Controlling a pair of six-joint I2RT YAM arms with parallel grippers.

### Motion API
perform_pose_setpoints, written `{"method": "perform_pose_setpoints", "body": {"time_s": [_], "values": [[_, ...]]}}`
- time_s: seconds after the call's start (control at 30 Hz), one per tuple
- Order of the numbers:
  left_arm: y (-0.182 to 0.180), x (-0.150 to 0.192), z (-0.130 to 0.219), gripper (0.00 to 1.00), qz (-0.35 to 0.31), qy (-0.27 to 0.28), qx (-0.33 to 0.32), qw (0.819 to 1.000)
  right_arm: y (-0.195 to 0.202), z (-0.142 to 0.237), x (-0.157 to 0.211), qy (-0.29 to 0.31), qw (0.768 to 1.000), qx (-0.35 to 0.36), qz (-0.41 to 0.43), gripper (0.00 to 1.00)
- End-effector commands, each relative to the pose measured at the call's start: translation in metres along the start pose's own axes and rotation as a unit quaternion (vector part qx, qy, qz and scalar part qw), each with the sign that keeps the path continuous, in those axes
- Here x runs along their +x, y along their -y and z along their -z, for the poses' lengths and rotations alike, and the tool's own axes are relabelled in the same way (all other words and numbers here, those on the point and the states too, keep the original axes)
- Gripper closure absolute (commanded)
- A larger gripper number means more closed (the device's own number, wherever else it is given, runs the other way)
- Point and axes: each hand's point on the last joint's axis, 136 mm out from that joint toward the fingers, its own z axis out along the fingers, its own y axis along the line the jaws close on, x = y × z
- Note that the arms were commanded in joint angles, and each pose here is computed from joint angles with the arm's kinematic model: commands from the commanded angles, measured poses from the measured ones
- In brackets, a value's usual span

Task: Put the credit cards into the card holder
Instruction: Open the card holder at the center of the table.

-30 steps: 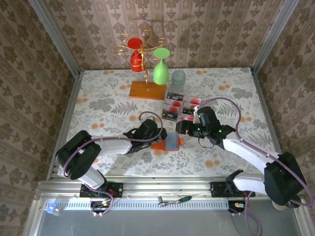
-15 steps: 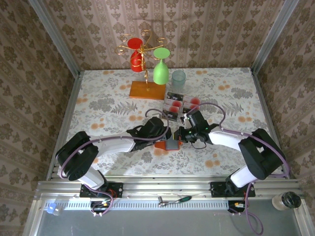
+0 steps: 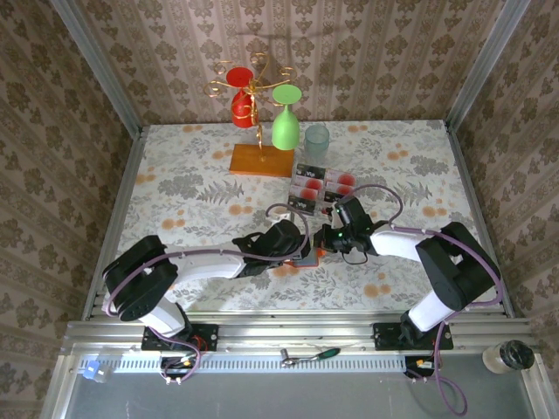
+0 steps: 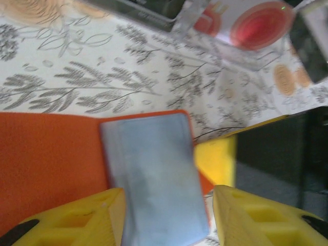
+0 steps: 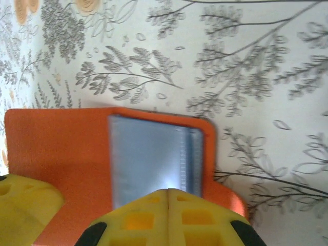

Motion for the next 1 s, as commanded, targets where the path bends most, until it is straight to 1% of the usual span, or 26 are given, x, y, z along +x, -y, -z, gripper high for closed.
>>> {"method": "perform_pose_setpoints", "body": {"time_s": [0.0, 0.23, 0.37, 0.53, 0.73, 0.83, 0.97], "values": [[-0.015, 0.004, -0.004, 0.5, -0.008, 0.001, -0.028, 1.0, 0.014, 0.006, -0.003, 0.016, 1.0, 0.016, -0.005, 1.0], [-0.032, 0.005, -0.008, 0.5, -0.055, -0.001, -0.049, 0.997, 0.035, 0.007, 0.01, 0.014, 0.999, 0.027, -0.022, 1.0], [-0.04, 0.005, -0.009, 0.5, -0.086, 0.0, -0.062, 0.994, 0.035, 0.008, 0.016, 0.013, 0.999, 0.016, -0.03, 1.0], [-0.044, 0.006, -0.009, 0.5, -0.112, 0.0, -0.066, 0.992, 0.018, 0.019, 0.012, 0.022, 0.999, -0.009, -0.024, 0.98], [-0.045, 0.006, -0.01, 0.5, -0.125, 0.004, -0.065, 0.99, -0.018, 0.04, 0.0, 0.043, 0.999, -0.028, 0.015, 0.97], [-0.046, 0.008, -0.011, 0.5, -0.128, 0.004, -0.064, 0.99, -0.027, 0.041, -0.004, 0.045, 0.998, -0.029, 0.026, 0.96], [-0.044, 0.006, -0.01, 0.5, -0.131, 0.005, -0.061, 0.989, -0.033, 0.032, -0.004, 0.032, 0.999, -0.028, 0.031, 0.96]]}}
